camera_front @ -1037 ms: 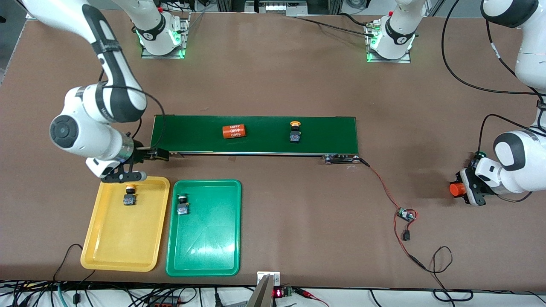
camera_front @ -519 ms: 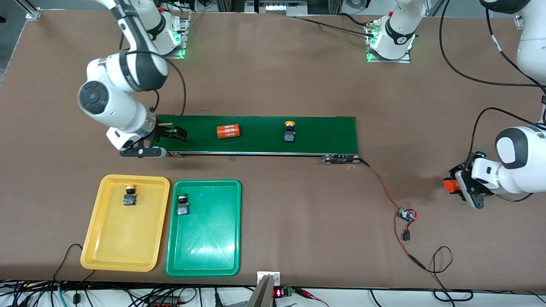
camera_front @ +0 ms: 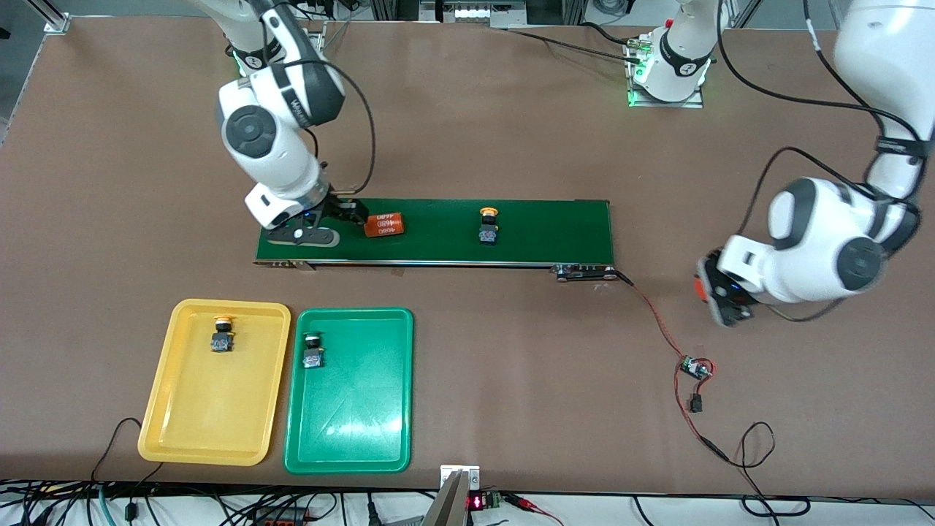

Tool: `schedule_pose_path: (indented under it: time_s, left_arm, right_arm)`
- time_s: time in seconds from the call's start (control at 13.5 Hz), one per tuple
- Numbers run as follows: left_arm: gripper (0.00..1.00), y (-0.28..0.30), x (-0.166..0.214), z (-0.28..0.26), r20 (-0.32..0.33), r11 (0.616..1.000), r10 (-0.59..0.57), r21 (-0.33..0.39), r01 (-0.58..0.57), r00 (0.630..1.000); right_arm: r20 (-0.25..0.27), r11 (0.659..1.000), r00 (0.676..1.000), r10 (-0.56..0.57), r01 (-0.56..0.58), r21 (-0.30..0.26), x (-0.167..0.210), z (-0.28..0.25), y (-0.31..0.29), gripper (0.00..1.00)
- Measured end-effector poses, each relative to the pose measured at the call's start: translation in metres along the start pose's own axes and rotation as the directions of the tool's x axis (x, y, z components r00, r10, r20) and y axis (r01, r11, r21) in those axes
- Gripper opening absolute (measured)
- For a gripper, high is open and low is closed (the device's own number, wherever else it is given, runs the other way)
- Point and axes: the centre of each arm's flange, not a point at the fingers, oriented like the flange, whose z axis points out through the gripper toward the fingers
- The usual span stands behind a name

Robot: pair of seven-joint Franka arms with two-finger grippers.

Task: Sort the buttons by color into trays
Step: 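Move the right gripper to the belt while the left gripper carries the cylinder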

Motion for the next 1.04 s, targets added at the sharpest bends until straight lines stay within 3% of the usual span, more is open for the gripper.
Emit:
schedule_pose_path:
  time_s: [0.3, 0.52, 0.74, 1.04]
  left_arm:
    - [0.5, 0.06, 0.094, 0.007, 0.012, 0.983, 0.182, -0.02, -0.181, 0.983]
    - [0.5, 0.094, 0.144, 0.014, 0.018, 0.96, 0.28, -0.026, -0.28, 0.96]
    - [0.5, 0.121, 0.174, 0.03, 0.035, 0.938, 0.345, -0.052, -0.343, 0.938]
    - [0.5, 0.136, 0.18, 0.067, 0.036, 0.922, 0.375, -0.117, -0.369, 0.926]
  right_arm:
    - [-0.022, 1.0, 1.0, 0.018, -0.017, 0.011, -0.015, 0.012, -0.027, 1.0]
    - [-0.015, 1.0, 1.0, 0.016, -0.016, 0.0, -0.017, 0.024, -0.031, 1.0]
    - [-0.014, 0.999, 0.999, 0.034, -0.034, -0.001, -0.016, 0.026, -0.029, 1.0]
    - [-0.015, 0.999, 0.999, 0.043, -0.043, 0.0, -0.016, 0.026, -0.03, 1.0]
